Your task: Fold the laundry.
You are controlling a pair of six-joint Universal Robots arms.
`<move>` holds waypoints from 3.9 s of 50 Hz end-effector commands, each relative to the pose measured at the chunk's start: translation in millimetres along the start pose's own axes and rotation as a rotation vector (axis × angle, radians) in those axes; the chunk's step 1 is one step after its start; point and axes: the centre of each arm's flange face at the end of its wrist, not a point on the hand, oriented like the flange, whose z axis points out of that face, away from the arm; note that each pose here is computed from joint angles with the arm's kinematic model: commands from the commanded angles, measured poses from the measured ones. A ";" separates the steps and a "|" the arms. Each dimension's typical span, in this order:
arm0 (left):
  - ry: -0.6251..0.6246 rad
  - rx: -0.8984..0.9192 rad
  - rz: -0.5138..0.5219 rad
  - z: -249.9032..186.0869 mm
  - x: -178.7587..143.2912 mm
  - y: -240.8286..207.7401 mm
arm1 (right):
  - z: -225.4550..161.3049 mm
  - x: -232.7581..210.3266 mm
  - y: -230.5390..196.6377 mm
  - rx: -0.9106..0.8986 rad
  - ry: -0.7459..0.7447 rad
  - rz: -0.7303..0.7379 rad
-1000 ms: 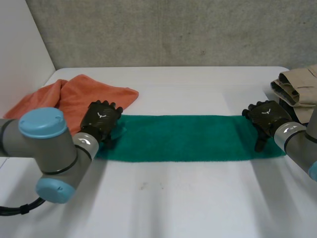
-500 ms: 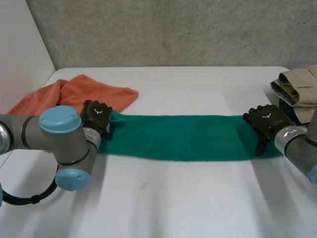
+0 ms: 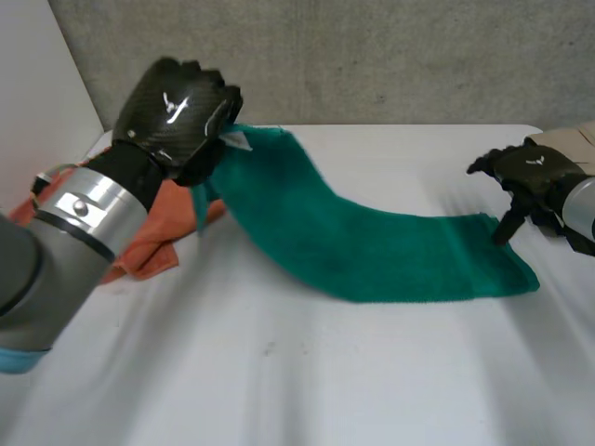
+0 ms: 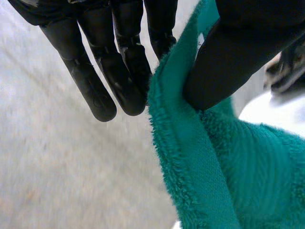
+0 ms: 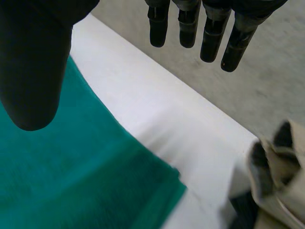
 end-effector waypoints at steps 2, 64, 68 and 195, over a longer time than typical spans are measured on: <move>0.089 0.166 -0.028 -11.7 -1.9 -40.2 | 13.6 -12.3 -1.3 0.037 -0.144 0.045; -0.374 0.195 0.179 122.5 -105.1 16.2 | 13.2 13.3 -142.3 0.594 0.537 -0.535; -0.478 0.352 0.208 127.4 -123.7 -12.0 | -0.1 15.1 -171.0 0.800 0.656 -0.560; -0.231 -0.683 -0.078 -57.2 -24.7 155.0 | 10.4 -28.2 43.9 -0.238 0.076 -0.494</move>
